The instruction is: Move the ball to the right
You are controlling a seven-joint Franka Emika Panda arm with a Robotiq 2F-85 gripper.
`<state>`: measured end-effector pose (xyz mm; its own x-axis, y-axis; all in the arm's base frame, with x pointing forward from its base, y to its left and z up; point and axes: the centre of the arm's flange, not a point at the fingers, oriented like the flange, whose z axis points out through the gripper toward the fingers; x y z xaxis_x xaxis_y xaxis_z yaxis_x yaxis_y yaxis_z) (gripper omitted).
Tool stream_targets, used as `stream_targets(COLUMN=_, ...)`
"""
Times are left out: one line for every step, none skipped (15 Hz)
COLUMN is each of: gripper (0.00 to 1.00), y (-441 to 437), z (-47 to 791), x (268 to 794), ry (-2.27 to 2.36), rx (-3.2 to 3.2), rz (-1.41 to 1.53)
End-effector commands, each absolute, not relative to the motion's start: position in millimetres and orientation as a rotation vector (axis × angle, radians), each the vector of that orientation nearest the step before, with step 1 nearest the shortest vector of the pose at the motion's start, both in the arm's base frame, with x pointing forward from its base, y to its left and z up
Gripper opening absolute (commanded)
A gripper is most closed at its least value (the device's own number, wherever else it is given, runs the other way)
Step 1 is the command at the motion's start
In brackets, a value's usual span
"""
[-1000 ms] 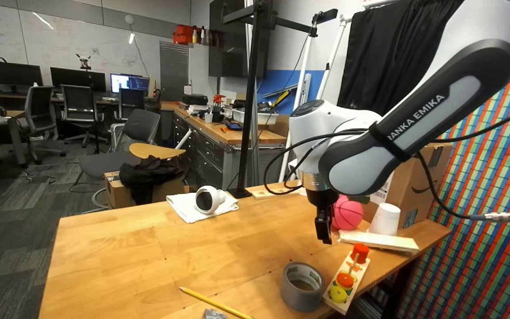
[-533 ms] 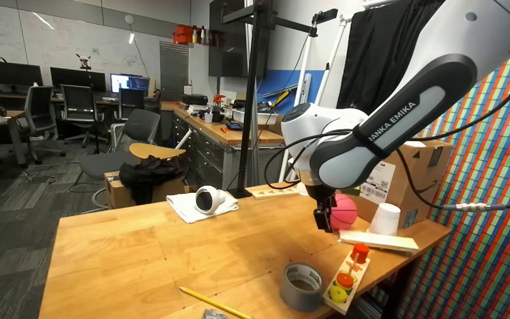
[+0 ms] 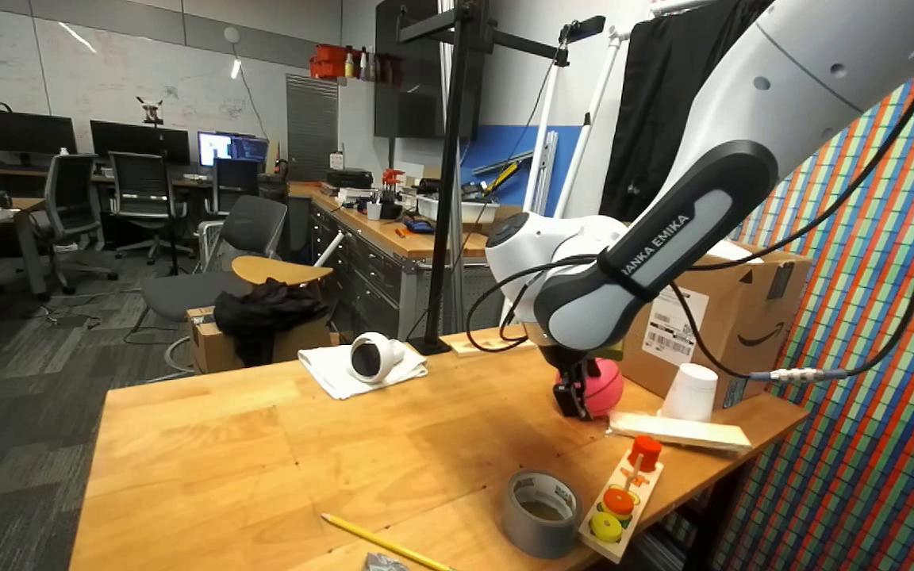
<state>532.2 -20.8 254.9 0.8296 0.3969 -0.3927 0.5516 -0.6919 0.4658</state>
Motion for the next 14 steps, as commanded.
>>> stream_targets(gripper=1.0, y=-26, z=243, x=555, ry=0.651, rx=2.366, rz=-0.347)
stream_targets(gripper=1.0, y=-27, z=240, x=560, ry=0.63, rx=2.338, rz=-0.341)
stream_targets(gripper=1.0, y=-29, z=240, x=564, ry=0.606, rx=2.309, rz=-0.335)
stream_targets(gripper=1.0, y=-32, z=238, x=568, ry=0.583, rx=2.285, rz=-0.335)
stream_targets(gripper=1.0, y=-35, z=234, x=571, ry=0.548, rx=2.258, rz=-0.339)
stream_targets(gripper=1.0, y=-39, z=229, x=575, ry=0.51, rx=2.228, rz=-0.34)
stream_targets(gripper=1.0, y=-43, z=221, x=578, ry=0.465, rx=2.201, rz=-0.35)
stream_targets(gripper=1.0, y=-50, z=213, x=582, ry=0.408, rx=2.165, rz=-0.349)
stream_targets(gripper=1.0, y=-56, z=205, x=585, ry=0.365, rx=2.135, rz=-0.36)
stream_targets(gripper=1.0, y=-63, z=196, x=587, ry=0.318, rx=2.094, rz=-0.36)
stream_targets(gripper=1.0, y=-69, z=190, x=589, ry=0.279, rx=2.068, rz=-0.372)
stream_targets(gripper=1.0, y=-74, z=184, x=590, ry=0.247, rx=2.036, rz=-0.375)
stream_targets(gripper=1.0, y=-78, z=180, x=592, ry=0.222, rx=2.011, rz=-0.379)
stream_targets(gripper=1.0, y=-81, z=177, x=594, ry=0.201, rx=1.993, rz=-0.386)
